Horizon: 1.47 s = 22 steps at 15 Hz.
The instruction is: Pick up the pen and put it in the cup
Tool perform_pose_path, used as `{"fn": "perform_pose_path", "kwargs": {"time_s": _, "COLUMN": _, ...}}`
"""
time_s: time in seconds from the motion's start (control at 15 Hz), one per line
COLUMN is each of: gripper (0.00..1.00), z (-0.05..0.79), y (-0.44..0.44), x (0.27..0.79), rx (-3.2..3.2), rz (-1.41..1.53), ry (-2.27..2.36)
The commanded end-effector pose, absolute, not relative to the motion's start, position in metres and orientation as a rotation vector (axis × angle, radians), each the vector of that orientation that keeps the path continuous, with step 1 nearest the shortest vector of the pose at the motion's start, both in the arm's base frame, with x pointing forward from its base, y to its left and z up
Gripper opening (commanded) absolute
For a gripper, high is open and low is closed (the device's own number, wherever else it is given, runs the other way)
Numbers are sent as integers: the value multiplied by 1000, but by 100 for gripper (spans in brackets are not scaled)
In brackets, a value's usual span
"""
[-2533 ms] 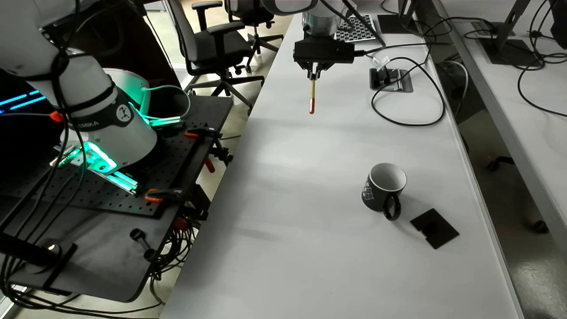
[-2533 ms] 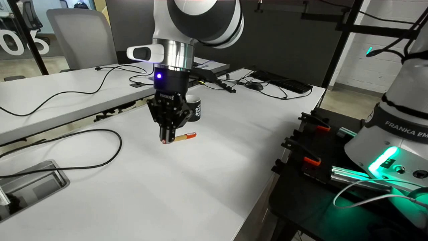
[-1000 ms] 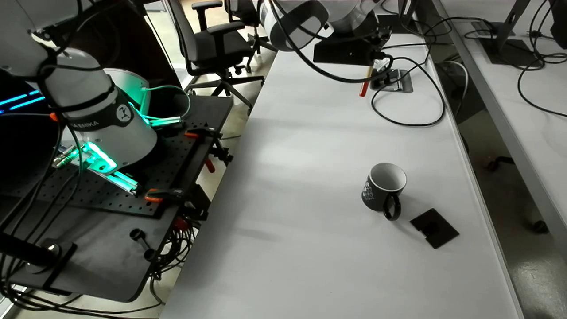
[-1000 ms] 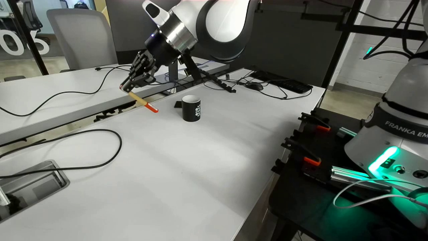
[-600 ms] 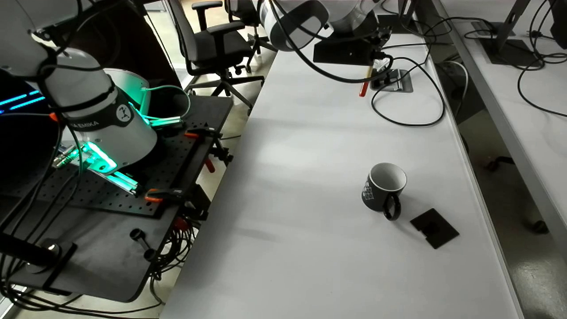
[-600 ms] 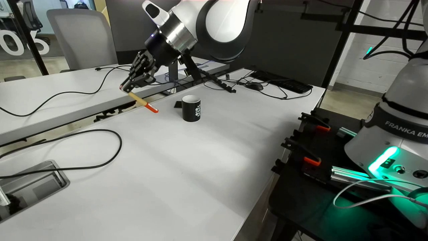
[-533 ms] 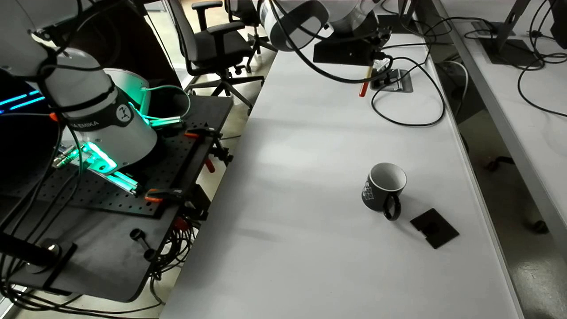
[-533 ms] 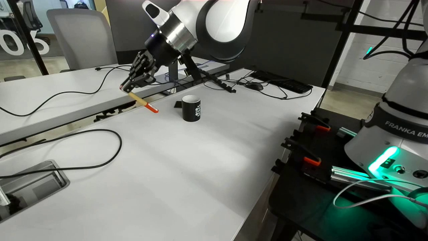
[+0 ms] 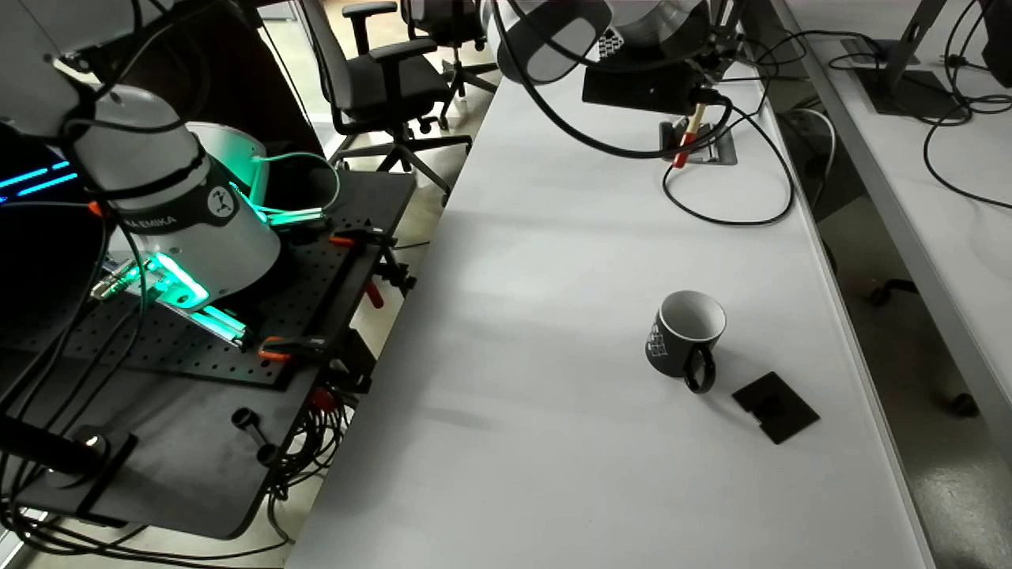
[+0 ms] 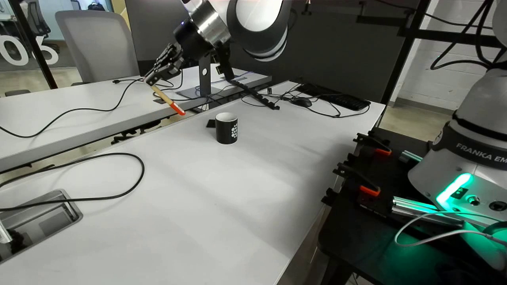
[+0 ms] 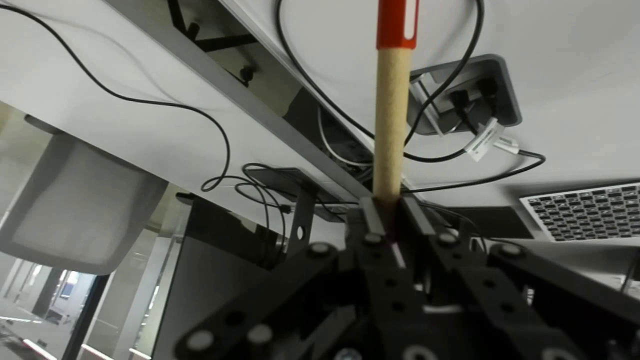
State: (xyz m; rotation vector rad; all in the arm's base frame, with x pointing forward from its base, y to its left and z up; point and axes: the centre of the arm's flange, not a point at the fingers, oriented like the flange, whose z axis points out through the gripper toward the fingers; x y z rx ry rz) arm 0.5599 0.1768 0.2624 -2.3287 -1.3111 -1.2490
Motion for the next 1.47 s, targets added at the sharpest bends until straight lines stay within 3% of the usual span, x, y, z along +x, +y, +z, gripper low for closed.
{"fn": "perform_pose_path", "kwargs": {"time_s": 0.0, "gripper": 3, "z": 256, "y": 157, "x": 551, "rx": -2379, "rz": -1321, "ry": -1187}}
{"fn": "perform_pose_path", "kwargs": {"time_s": 1.4, "gripper": 3, "z": 247, "y": 57, "x": 554, "rx": -2638, "rz": -1404, "ry": -699}}
